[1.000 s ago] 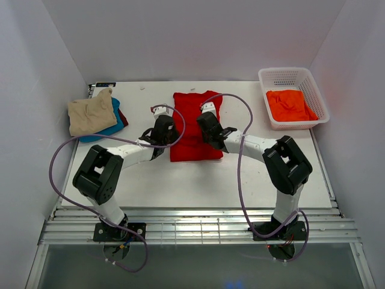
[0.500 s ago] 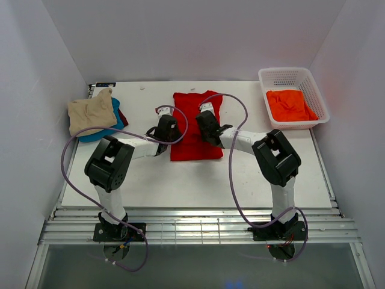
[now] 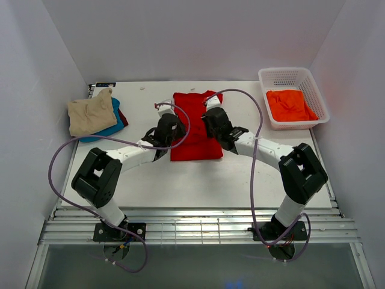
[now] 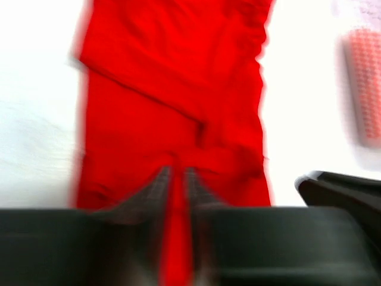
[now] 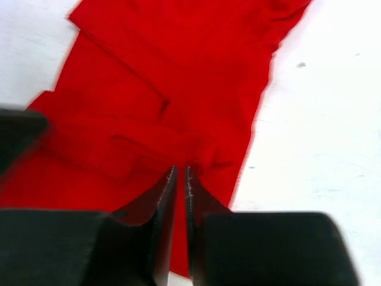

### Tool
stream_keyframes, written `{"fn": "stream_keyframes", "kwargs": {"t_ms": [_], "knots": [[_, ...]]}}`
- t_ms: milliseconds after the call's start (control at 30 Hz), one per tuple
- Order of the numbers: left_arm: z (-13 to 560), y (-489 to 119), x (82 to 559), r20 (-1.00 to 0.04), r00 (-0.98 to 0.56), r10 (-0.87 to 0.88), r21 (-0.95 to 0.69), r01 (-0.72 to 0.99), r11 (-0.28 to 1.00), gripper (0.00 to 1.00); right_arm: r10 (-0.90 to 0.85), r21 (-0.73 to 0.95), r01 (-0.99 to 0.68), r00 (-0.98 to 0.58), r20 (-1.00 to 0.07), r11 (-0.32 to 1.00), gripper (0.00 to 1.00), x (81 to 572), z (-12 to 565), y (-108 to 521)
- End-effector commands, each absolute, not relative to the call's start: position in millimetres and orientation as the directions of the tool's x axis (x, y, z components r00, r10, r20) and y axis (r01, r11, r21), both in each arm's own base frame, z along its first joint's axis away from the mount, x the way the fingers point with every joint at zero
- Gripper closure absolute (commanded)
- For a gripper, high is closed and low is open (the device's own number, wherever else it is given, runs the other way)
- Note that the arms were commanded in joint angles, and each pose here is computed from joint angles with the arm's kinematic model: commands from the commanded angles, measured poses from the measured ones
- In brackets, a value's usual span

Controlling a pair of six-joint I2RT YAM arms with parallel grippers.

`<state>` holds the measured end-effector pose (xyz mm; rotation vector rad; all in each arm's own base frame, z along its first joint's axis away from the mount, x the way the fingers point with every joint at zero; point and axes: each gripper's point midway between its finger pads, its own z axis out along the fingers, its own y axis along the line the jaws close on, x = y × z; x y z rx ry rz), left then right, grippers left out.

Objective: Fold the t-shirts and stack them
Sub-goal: Fold the folded rectangular tshirt in 1/3 of the way

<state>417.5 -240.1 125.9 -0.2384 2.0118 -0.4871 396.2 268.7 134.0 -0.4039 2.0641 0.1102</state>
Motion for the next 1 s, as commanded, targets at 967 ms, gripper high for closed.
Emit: {"fn": "stream_keyframes", "kwargs": {"t_ms": [967], "knots": [[6.8,-287.1,324.2,-0.670,-0.691,-0.271,-0.434,0.069,0.898,1.00,-0.278,0.162,-0.571,-0.603,-0.748,0.805,0.92,376.3,48.8,354.9]]}}
